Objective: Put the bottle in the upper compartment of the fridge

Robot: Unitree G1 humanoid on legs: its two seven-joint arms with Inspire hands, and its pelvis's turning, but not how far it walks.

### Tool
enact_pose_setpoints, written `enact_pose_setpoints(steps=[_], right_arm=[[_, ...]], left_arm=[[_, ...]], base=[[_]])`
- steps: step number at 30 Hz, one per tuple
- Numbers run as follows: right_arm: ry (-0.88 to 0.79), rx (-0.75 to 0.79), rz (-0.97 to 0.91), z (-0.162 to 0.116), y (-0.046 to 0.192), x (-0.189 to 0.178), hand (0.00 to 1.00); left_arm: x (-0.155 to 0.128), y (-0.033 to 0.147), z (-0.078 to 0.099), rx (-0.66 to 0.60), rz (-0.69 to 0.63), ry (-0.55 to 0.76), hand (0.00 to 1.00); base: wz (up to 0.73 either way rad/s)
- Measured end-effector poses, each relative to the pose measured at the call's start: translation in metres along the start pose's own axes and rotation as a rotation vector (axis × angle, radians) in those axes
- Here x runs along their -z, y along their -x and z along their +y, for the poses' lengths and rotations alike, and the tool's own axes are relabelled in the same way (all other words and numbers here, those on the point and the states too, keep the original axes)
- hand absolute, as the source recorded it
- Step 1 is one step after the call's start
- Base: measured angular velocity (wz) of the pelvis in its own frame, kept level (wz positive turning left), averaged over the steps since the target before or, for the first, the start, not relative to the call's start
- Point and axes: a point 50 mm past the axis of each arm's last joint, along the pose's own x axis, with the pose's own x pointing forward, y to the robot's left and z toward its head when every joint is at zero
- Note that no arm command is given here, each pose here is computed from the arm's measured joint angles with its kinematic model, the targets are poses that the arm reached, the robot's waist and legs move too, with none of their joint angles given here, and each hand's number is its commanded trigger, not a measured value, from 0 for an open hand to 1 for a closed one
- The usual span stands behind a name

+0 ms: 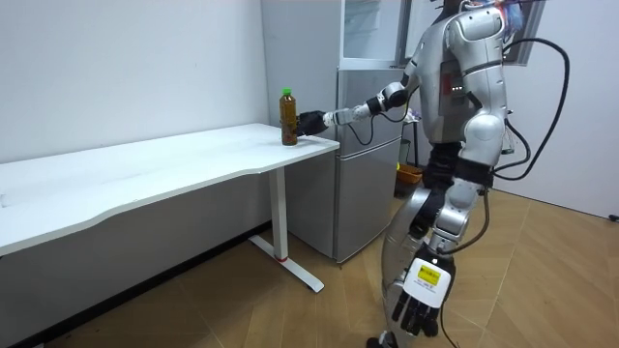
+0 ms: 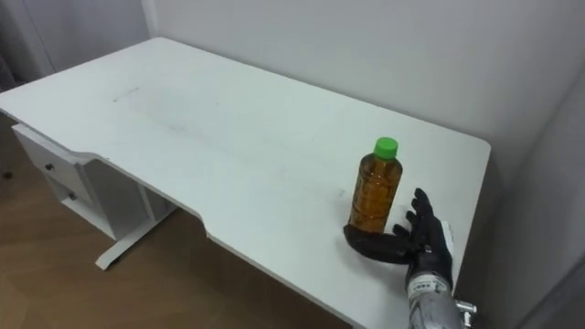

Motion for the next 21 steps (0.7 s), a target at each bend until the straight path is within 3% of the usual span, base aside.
enact_pose_setpoints(steps=[6,21], right_arm=[[0.006,-0.054,-0.007,0.018,0.004,-0.003,0.00],[-0.017,-0.053,-0.007,0.022,0.004,-0.006,0.00]], left_arm=[[0.002,0.000,-0.003,0.017,0.010,-0.017,0.00],[0.008,0.002,-0.002,0.016,0.024,0.047,0.00]], base=[[0.02],[0.06]])
